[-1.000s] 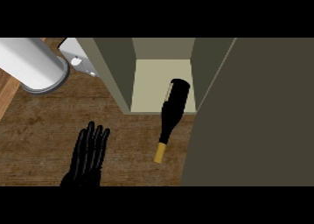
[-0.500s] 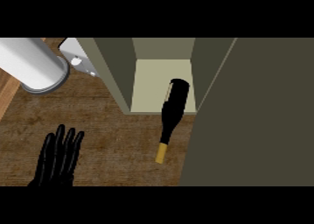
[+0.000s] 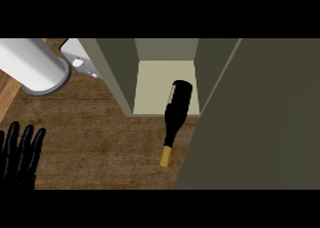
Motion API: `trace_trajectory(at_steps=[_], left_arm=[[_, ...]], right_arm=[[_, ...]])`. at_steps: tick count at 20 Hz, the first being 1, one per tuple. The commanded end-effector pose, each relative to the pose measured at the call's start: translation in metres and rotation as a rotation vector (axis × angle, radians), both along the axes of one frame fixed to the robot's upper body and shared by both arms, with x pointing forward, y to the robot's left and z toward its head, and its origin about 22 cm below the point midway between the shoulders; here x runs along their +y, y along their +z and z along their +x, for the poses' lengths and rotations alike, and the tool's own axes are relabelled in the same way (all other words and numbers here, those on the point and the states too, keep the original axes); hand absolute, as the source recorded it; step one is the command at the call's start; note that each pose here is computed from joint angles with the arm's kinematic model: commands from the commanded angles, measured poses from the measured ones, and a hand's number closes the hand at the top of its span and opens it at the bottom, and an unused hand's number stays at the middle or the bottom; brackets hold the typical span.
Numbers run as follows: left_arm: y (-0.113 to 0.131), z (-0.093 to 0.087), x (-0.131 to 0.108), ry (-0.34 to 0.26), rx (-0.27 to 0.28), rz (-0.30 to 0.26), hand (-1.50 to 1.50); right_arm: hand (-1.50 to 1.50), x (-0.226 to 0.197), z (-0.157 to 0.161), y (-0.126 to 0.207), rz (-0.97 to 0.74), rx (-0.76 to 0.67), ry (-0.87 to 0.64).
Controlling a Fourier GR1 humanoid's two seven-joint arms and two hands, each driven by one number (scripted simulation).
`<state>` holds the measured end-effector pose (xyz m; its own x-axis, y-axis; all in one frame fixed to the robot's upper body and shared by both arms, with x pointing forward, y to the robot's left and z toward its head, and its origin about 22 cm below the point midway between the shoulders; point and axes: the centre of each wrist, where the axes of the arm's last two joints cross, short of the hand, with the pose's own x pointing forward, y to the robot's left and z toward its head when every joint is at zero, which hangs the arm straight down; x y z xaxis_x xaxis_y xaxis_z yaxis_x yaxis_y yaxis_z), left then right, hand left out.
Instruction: Pick up the wine, place it into the cabinet and close the cabinet
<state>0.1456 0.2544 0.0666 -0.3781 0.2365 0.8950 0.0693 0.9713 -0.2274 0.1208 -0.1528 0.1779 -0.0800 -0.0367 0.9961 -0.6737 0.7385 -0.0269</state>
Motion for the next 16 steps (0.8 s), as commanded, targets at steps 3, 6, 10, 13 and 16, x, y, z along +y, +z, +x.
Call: trace_trajectory(at_steps=[3,6,10,13,16], left_arm=[[0.006,-0.009,0.034,0.009,-0.007,0.000,-1.50],[0.008,0.009,0.038,0.040,0.013,0.024,-1.50],[0.019,-0.002,0.063,0.016,0.014,0.030,-1.50],[0.020,0.005,0.069,0.018,0.009,0.037,-1.50],[0.022,0.010,0.082,0.001,-0.001,0.036,-1.50]], right_arm=[[1.50,0.017,-0.031,0.016,0.034,-0.058,0.113],[1.50,0.035,-0.042,0.017,0.045,-0.060,0.128],[1.50,0.048,-0.040,0.016,0.057,-0.052,0.139],[1.50,0.062,-0.045,0.009,0.072,-0.044,0.117],[1.50,0.071,-0.039,0.009,0.064,-0.077,0.086]])
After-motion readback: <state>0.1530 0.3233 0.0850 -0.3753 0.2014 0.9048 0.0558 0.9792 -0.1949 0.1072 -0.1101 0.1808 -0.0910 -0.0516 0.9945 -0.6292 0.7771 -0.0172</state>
